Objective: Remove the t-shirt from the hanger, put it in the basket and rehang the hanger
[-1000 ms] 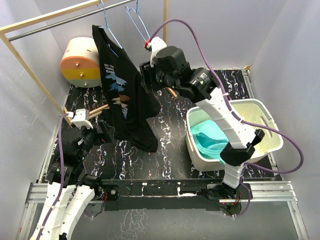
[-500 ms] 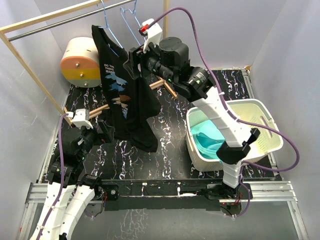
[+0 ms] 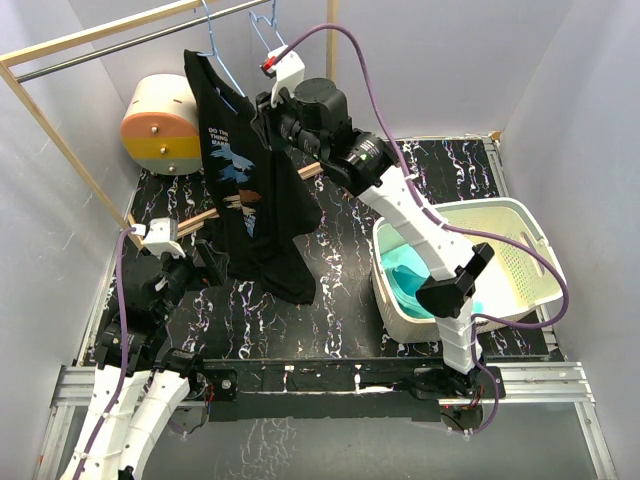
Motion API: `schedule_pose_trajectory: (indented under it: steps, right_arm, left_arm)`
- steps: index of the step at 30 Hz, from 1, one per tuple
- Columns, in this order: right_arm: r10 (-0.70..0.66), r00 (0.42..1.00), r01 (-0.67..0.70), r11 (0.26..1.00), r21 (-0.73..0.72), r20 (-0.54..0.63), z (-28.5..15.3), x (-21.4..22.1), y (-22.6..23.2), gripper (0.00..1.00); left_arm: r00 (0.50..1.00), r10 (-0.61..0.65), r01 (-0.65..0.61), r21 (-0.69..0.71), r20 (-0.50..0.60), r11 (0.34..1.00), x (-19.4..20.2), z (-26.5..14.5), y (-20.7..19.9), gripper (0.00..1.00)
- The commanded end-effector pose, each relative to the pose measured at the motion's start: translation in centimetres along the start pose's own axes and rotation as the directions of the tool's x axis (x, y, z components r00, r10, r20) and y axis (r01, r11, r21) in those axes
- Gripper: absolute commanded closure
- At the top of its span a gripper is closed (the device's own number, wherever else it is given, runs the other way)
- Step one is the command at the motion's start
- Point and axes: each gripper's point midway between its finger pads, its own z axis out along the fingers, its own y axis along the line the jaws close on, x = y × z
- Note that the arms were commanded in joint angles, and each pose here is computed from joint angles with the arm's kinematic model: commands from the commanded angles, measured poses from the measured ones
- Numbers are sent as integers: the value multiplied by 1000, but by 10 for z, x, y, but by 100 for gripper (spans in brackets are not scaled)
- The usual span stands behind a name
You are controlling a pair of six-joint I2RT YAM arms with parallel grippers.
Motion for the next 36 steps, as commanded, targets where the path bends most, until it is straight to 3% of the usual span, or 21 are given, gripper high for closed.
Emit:
schedule_pose_trajectory:
  steps: [1,10,19,26,33,36]
  right_arm:
    - [18,990,-21,1000,22,141,-8,-45,-11,89]
    - [27,962,-31,999,10,271,-24,-80,-18,92]
    - [101,881,-85,995,-56,462,-58,-136,-15,92]
    - [147,826,-116,989,-91,543,-76,-155,-15,92]
    - [165,824,-130,986,-102,542,-75,-153,-16,92]
    - [169,797,-133,986,-105,580,-96,-164,-17,92]
  left_arm:
    - [1000,-4,4,-3,8,1000,0,-1,1,11]
    - [1000,-4,4,-2,9,1000,0,-1,1,11]
    - [1000,-4,4,-3,11,1000,0,-1,1,11]
    - [1000,-5,5,-7,24,1000,-2,-3,2,11]
    - [1000,-5,6,-10,30,1000,-2,-5,2,11]
    - [999,-6,6,-11,36,1000,-4,-6,3,11]
